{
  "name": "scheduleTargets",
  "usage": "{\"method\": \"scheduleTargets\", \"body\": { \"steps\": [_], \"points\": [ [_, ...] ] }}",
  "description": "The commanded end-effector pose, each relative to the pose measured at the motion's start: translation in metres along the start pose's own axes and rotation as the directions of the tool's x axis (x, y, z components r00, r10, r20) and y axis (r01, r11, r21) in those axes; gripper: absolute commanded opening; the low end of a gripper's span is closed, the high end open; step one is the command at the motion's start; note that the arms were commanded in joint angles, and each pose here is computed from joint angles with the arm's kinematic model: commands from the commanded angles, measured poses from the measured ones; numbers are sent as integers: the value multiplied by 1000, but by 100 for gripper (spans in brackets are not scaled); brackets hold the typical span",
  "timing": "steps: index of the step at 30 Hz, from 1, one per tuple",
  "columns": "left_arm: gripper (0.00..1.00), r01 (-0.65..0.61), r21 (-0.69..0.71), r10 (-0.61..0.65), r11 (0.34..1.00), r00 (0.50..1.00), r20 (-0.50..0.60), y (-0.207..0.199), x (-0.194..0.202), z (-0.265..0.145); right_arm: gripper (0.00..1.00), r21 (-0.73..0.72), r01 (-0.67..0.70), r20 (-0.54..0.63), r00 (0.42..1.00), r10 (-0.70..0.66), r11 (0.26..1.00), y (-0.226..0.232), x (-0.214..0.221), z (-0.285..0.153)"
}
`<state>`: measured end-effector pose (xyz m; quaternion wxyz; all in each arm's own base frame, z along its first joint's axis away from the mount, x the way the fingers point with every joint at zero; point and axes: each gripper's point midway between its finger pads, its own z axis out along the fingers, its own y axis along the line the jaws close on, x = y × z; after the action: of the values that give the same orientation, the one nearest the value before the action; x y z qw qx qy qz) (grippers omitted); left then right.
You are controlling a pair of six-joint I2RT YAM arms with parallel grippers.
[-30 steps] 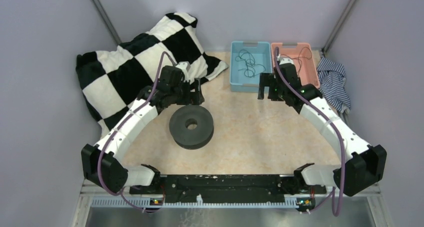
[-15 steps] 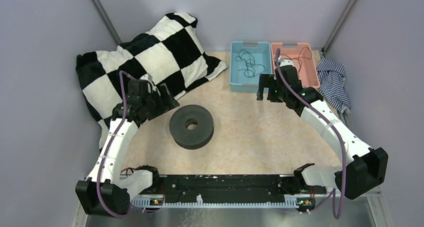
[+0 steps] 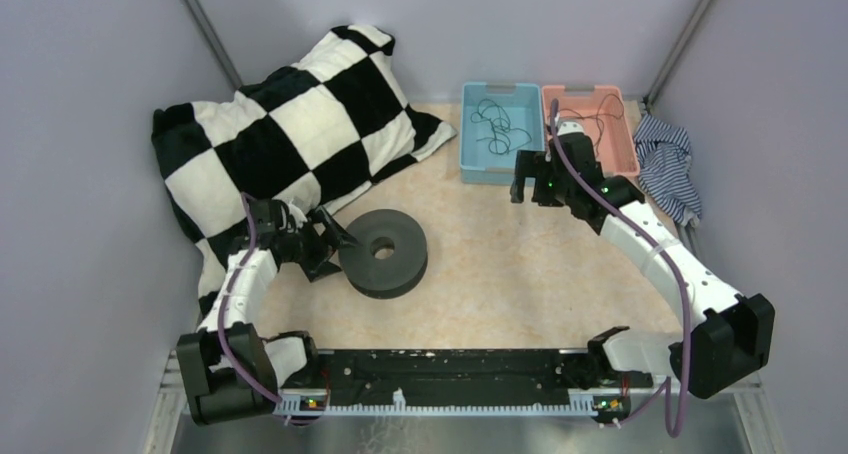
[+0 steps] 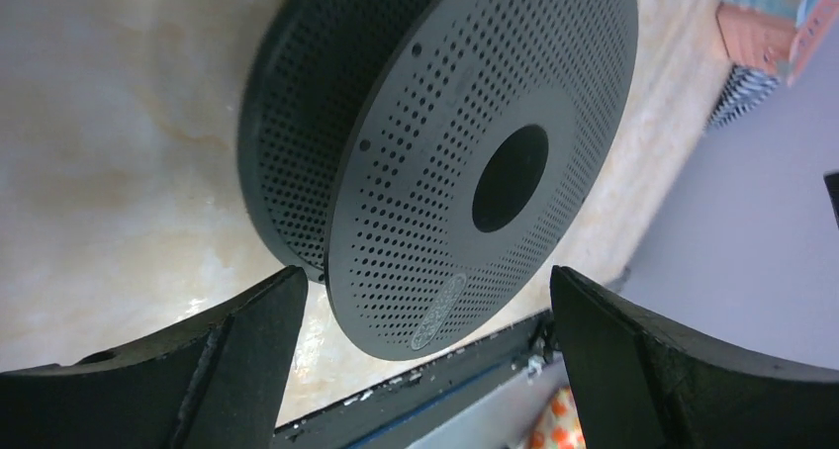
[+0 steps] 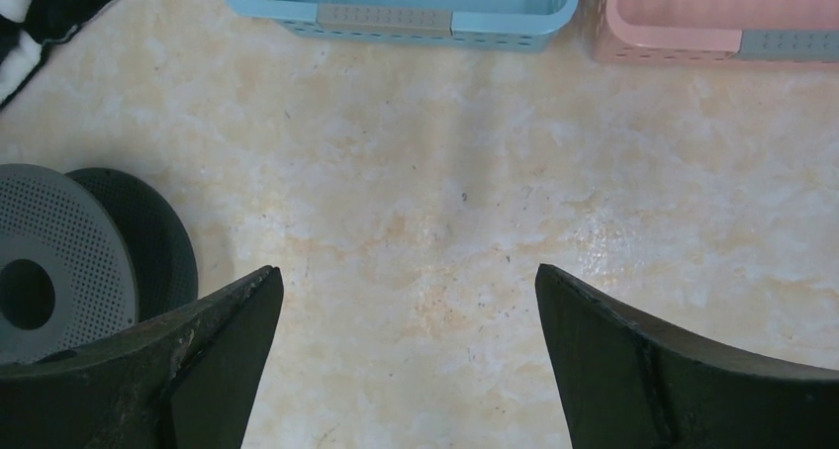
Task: Wrap the cables
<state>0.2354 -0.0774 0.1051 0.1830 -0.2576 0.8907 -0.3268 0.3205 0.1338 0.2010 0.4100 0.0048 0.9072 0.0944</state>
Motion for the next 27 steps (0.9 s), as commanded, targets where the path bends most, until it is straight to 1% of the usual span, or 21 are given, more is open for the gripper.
{"method": "scheduleTargets", "body": {
  "steps": [1,3,6,9,12,13,16,20,23,27],
  "points": [
    [98,10,242,7,970,998,-70,-22,17,11,99,-50,-33,40,999,35,998,10,-9,-4],
    [98,-6,309,26,951,998,-63,-29,21,9,99,-55,-33,40,999,36,998,10,-10,-5],
    [98,-46,436,79,899,995,-58,-48,27,-1,99,-63,-35,46,998,38,997,12,-11,-6],
    [98,-99,488,132,867,991,-33,-55,30,-6,99,-77,-38,49,998,42,996,15,-13,-7],
    [97,-101,525,143,845,989,-40,-52,36,-2,99,-99,-42,48,998,47,994,20,-16,-7],
    [96,-111,553,158,826,987,-38,-53,39,-2,99,-101,-42,48,998,47,994,21,-17,-7],
    [98,-140,587,176,798,984,-5,-59,40,-2,99,-103,-44,56,997,50,994,21,-20,-10],
    [98,-160,583,186,797,982,15,-64,36,-2,99,-102,-58,69,996,65,993,20,-21,-13],
    [96,-151,579,174,801,985,16,-61,36,4,99,-110,-66,72,995,74,992,21,-21,-16],
    [94,-117,623,133,774,991,21,-62,39,6,99,-97,-83,98,991,92,992,17,-24,-22]
  ]
}}
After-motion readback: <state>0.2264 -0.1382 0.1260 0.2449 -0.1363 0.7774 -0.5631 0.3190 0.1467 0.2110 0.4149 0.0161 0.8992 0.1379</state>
